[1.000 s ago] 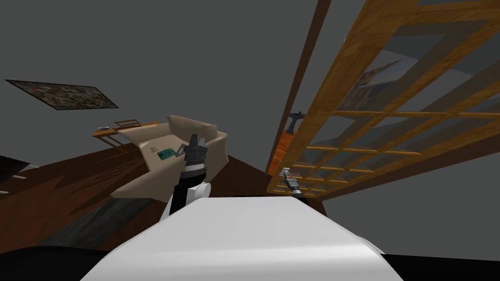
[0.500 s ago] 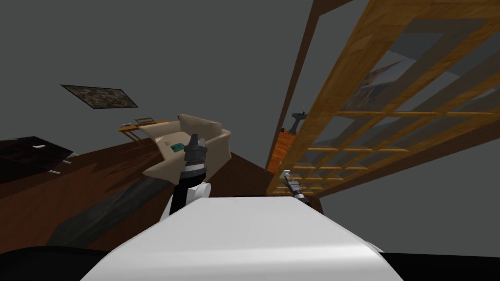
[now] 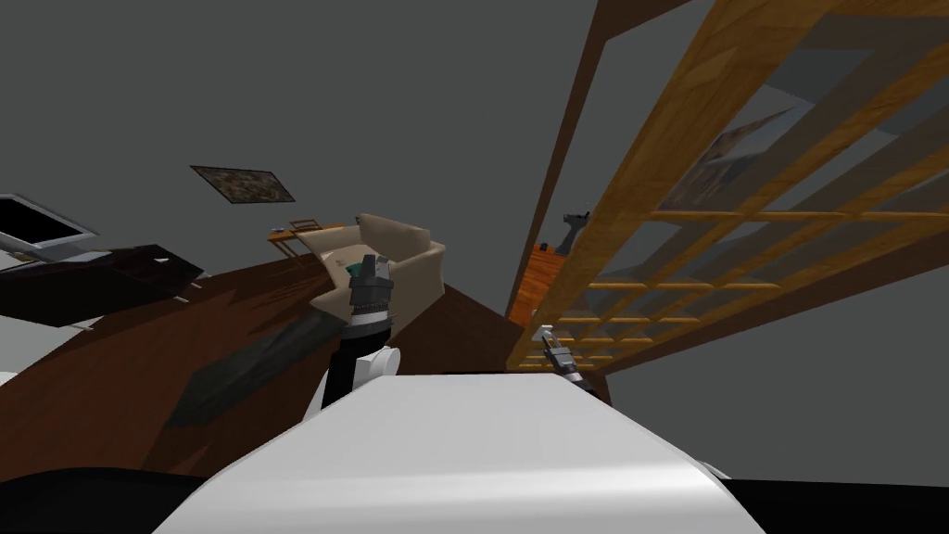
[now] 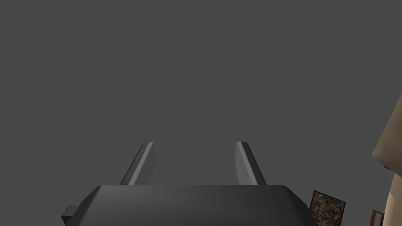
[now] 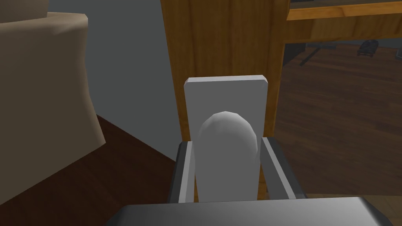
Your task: Pull the door open
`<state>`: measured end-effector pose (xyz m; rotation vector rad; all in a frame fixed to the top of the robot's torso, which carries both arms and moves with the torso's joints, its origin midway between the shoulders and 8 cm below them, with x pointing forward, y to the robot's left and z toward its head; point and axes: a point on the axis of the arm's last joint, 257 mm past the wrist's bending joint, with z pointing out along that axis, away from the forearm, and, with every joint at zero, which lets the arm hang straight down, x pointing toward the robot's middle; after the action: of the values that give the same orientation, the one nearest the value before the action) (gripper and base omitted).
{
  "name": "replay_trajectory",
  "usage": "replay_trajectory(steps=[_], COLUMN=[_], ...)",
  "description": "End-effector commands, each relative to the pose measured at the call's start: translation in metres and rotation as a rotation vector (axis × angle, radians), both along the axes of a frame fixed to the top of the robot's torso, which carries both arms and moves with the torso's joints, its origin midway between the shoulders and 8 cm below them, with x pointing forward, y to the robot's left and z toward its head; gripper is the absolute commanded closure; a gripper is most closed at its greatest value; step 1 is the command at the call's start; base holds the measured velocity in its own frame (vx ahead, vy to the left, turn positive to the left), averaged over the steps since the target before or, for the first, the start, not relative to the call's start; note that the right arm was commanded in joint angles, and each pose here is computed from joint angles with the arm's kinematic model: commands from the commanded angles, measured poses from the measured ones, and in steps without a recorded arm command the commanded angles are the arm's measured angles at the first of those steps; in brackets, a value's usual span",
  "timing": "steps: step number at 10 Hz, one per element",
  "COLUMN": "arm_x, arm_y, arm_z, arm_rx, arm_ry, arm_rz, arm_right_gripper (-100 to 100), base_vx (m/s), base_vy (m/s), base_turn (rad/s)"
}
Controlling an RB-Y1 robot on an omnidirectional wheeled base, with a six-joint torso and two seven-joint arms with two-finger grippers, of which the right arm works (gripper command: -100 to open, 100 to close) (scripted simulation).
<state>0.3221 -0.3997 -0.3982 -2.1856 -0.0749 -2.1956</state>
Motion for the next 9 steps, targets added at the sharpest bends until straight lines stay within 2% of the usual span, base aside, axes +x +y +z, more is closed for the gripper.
replay_trajectory(steps=[1,4,5,9], arm_x=[-0.008,-0.017,-0.016,-0.029], arm_y=[0.003,0.001,0.0,-0.002], arm_z=[-0.003,-0.002,-0.003,-0.003], arm_rx=[0.004,0.004,0.001,0.003], arm_ry=[0.006,0.005,0.008,0.008], arm_rz=[0.016,0.035,0.028,0.046], arm_right_gripper=[100,100,100,100], base_vx=[-0.261,-0.202,-0.087,-0.213], base_vy=[-0.036,-0.073,-0.032,-0.076], base_turn=[0.148,0.112,0.035,0.176])
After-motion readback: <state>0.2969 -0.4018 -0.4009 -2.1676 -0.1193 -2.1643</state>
